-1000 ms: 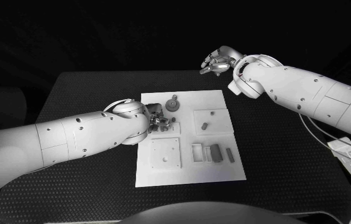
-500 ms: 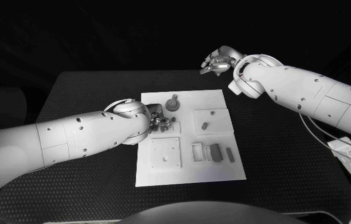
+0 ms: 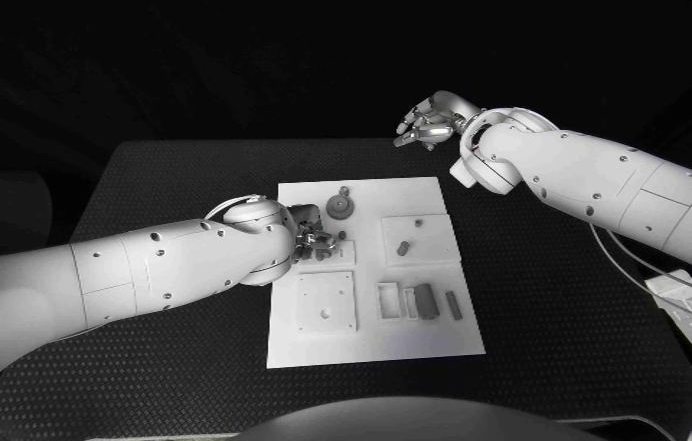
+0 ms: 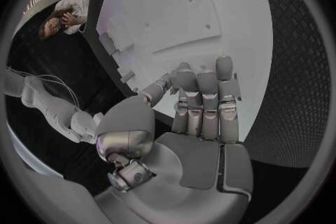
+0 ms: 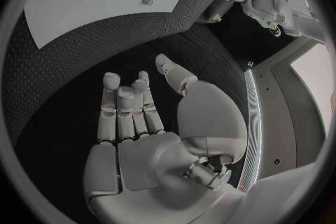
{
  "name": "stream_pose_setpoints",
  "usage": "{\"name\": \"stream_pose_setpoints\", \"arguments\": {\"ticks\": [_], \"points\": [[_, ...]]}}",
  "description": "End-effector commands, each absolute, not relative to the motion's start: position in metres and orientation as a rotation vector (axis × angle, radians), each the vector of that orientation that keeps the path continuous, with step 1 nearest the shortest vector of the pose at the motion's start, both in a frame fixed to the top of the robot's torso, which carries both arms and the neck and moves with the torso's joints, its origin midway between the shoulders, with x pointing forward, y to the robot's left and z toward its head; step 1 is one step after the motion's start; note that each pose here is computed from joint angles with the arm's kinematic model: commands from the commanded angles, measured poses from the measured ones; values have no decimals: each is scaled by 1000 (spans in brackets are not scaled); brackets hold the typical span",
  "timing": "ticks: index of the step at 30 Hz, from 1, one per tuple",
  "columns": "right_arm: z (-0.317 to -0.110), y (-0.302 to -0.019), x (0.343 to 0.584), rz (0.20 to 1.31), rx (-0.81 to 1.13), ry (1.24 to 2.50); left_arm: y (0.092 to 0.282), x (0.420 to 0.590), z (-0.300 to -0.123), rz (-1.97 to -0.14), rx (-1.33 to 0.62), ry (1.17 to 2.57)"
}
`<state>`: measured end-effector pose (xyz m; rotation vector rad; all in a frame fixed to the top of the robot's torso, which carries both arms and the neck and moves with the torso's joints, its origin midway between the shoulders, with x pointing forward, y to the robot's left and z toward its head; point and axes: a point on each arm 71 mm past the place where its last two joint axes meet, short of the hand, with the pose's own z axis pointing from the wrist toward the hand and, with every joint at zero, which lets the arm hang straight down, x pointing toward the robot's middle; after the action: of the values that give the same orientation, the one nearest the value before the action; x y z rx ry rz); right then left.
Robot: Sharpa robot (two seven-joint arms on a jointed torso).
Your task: Assemble the parts on the task board
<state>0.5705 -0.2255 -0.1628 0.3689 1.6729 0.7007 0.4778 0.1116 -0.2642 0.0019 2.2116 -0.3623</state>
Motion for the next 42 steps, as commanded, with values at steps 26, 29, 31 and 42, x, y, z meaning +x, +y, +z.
{"name": "stream_pose_setpoints", "arguments": {"ticks": [26,29,31,42], "points": [[-164,-224,570,710,359,1688,110,472,-275,-398,-85,2299],[-165,-224,570,709,359,1689,109,471,-275,-400,-79,2303],[-165,-224,570,710,359,1689,108,471,-275,-402,-77,2302],[-166,-224,570,710,359,1693,106,469,-273,-384,-3,2279]]}}
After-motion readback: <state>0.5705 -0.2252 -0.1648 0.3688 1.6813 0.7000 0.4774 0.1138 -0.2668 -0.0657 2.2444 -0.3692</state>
